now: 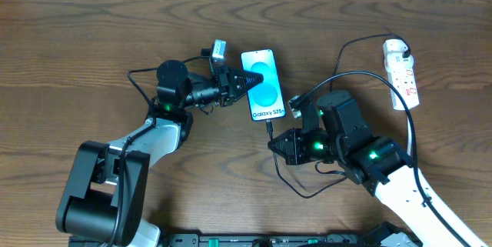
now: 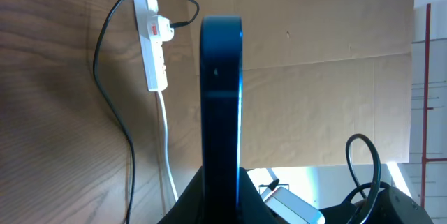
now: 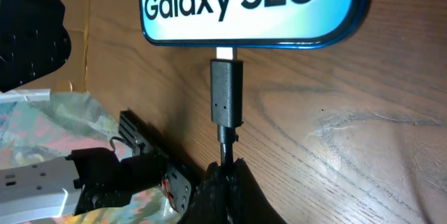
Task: Plug charger to phone and switch on socket
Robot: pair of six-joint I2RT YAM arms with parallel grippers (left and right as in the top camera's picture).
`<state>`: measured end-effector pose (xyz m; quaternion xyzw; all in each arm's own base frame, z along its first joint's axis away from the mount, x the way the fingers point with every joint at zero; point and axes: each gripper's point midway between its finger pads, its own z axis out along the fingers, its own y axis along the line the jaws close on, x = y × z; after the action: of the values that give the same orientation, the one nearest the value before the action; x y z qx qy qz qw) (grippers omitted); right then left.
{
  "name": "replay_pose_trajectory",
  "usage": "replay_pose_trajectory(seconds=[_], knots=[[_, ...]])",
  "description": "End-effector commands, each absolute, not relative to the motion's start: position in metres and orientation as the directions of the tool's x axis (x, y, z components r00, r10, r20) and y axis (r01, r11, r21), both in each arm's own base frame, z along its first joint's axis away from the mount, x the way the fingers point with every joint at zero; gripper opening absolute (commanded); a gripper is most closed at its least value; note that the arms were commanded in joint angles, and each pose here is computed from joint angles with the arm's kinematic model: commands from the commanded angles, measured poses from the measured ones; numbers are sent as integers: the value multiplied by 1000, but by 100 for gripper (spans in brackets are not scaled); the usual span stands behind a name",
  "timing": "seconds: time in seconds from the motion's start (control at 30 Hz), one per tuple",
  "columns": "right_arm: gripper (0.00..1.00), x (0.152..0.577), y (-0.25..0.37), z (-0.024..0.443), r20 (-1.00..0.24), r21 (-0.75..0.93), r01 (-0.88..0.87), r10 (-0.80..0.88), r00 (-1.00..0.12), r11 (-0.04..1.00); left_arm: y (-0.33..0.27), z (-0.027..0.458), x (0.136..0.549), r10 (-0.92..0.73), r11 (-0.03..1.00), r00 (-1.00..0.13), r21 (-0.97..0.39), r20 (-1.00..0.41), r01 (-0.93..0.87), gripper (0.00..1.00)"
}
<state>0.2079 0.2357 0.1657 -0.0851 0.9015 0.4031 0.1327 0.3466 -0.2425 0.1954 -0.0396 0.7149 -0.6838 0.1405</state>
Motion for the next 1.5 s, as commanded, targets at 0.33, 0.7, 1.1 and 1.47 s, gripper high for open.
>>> replay_pose_trajectory(seconds=[0.33,0.7,1.1,1.47], knots=[[1,200,236,162,-289,707,-267,-76,-954,655,-244,211,348,-235,61,-940,-969,-249,241,8],[1,200,236,162,-291,706,-267,-75,-954,656,-244,211,348,-234,61,-940,-969,-249,241,7],[1,203,234,160,-297,695,-264,-67,-953,669,-244,195,347,-225,95,-952,-977,-206,189,7],[1,200,233,158,-281,692,-252,-69,-957,676,-244,196,347,-235,70,-967,-994,-99,85,7]])
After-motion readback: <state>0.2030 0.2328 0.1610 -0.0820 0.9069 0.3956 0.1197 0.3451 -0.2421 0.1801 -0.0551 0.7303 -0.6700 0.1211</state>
